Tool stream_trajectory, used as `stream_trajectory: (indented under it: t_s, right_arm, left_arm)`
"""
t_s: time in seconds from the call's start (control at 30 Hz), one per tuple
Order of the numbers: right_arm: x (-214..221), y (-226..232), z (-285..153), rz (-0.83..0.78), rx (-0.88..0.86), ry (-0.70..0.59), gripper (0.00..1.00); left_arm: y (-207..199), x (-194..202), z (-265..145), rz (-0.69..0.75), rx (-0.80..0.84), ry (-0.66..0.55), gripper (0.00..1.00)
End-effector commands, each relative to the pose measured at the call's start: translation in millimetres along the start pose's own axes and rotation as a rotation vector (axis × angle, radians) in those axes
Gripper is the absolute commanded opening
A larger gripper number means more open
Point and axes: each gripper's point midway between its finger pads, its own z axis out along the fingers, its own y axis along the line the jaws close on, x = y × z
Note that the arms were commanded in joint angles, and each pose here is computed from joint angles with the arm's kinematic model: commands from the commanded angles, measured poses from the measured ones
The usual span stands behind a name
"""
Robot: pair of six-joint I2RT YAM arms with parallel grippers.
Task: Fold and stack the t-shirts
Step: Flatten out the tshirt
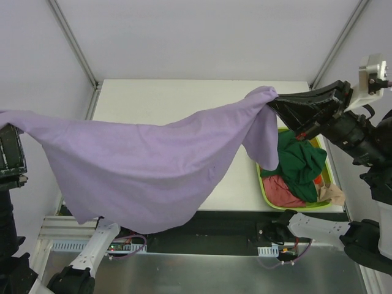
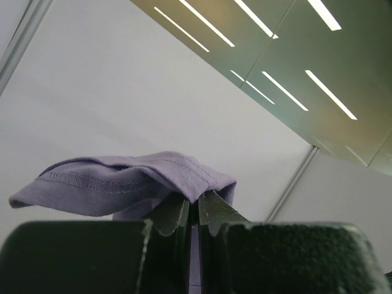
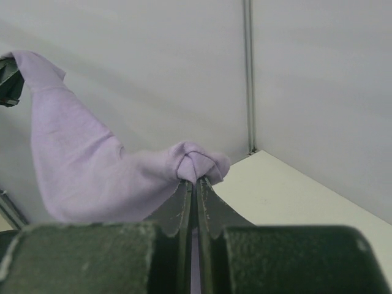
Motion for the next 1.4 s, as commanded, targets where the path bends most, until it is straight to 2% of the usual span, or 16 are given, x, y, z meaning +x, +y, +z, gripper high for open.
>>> stream_trajectory:
  t_s: [0.0,0.07,0.17,0.33,0.4,0.47,0.5,0.53,0.57,0.6,0.67,0.77,0.87,1.03,1.23,1.37]
  right_arm:
    - [26.8,-57.2,32.8,-0.017,0.256,0.055,0.01]
    - [50.9,-97.1,45.8,-0.06,0.429,0.111,0.01]
    - [98.1,-170.1,65.7,-0.056,0.67,0.216,0.01]
    - [226.8,-299.8,80.3,0.179,0.835,0.449,0.05]
    - [284.9,-331.5,87.0,0.281,0.813,0.532,0.17]
    - [337.3,-362.7,82.2,0.403,0.846,0.595,0.26]
    - [361.8,-372.9,81.4,0.453,0.841,0.631,0.4]
    - [380.3,-379.5,79.1,0.486,0.842,0.662,0.51]
    - [403.2,-387.0,76.2,0.52,0.839,0.699,0.6]
    - [414.6,-391.1,74.3,0.526,0.843,0.721,0.72]
    - [425.1,-394.9,73.9,0.503,0.833,0.748,0.92]
    - [428.7,-398.2,73.3,0.485,0.827,0.744,0.99]
    - [440.7,-387.7,77.4,0.503,0.772,0.766,1.0]
    - [481.0,-360.5,65.5,0.479,0.759,0.905,1.0]
    - [498.8,-330.2,32.0,0.47,0.817,0.965,0.96]
    - [511.0,-306.6,3.2,0.472,0.85,1.017,0.96]
  left_arm:
    - [44.3,53.1,54.1,0.055,-0.128,0.093,0.0]
    - [85.1,89.7,75.6,0.082,-0.259,0.144,0.0]
    - [169.2,160.7,105.9,0.167,-0.526,0.236,0.0]
    - [286.8,318.5,139.7,0.307,-0.752,0.563,0.01]
    - [328.5,393.8,142.3,0.356,-0.756,0.762,0.16]
    - [356.5,452.6,130.4,0.36,-0.755,0.938,0.38]
    - [370.3,471.8,119.6,0.355,-0.787,0.994,0.59]
    - [383.4,488.0,107.9,0.358,-0.815,1.038,0.85]
    - [396.5,501.7,93.5,0.368,-0.853,1.077,0.99]
    - [404.2,507.4,82.8,0.377,-0.876,1.101,0.99]
    - [412.6,519.0,63.6,0.373,-0.905,1.146,0.99]
    - [411.8,533.2,29.5,0.311,-0.923,1.231,0.99]
    - [398.9,542.8,5.7,0.21,-0.912,1.298,0.99]
    - [354.8,569.7,-34.3,-0.026,-0.839,1.455,0.99]
    - [297.9,593.2,-75.6,-0.089,-0.725,1.604,0.99]
    - [293.1,600.9,-120.4,-0.089,-0.778,1.685,0.99]
